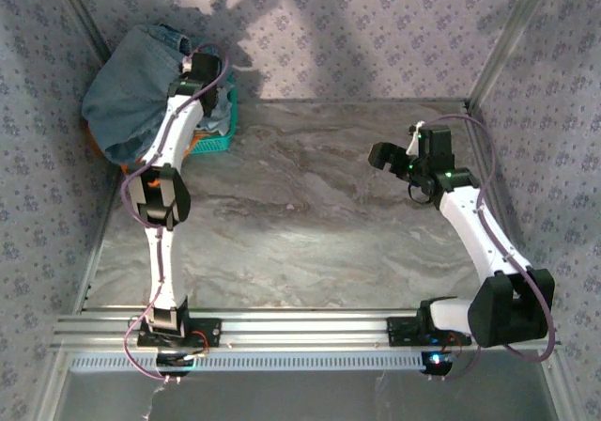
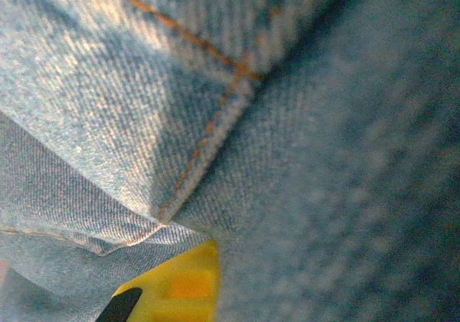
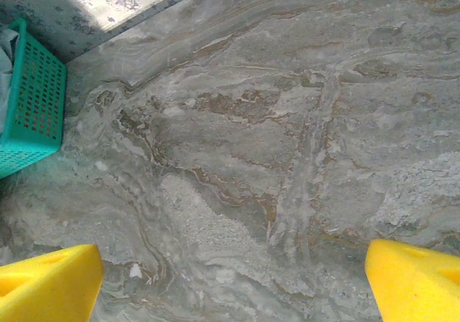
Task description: Fold and stack the trousers
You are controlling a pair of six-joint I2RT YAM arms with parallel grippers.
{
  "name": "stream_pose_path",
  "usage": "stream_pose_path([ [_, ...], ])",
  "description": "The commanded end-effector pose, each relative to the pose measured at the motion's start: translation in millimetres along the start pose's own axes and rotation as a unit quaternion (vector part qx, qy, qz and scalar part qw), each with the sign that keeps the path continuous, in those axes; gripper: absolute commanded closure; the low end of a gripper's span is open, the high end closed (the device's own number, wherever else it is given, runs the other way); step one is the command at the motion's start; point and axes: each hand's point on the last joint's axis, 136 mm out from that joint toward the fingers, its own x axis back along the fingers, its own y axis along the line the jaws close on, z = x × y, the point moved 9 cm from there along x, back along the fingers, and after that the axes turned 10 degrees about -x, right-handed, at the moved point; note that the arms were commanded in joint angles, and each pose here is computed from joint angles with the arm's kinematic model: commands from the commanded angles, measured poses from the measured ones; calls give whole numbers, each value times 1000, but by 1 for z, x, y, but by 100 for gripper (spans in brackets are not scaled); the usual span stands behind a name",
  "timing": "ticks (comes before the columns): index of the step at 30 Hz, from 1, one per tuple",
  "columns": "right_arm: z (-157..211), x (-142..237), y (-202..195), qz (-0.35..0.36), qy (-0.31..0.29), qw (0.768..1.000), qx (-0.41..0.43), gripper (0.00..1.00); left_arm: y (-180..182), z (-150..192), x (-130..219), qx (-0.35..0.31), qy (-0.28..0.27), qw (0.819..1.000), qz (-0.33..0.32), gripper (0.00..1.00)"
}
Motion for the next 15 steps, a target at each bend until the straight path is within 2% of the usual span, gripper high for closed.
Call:
stream_pose_path([
  [1, 2, 2, 9, -28, -3, 1000, 7, 5, 49, -22, 58, 47, -76, 996, 2, 100],
  [4, 3, 4, 7, -25, -10, 1000, 8, 5, 70, -32, 111, 68, -139, 988, 18, 100],
  [8, 4, 5, 5, -20, -17, 1000, 7, 5, 85, -45, 183, 61, -216, 974, -1, 100],
  [12, 6, 4, 0, -21, -17, 1000, -5, 5, 97, -48, 232, 72, -269, 961, 7, 100],
  [15, 7, 3, -5, -16, -19, 1000, -12, 6, 102, -48, 276, 76, -321, 943, 41, 100],
])
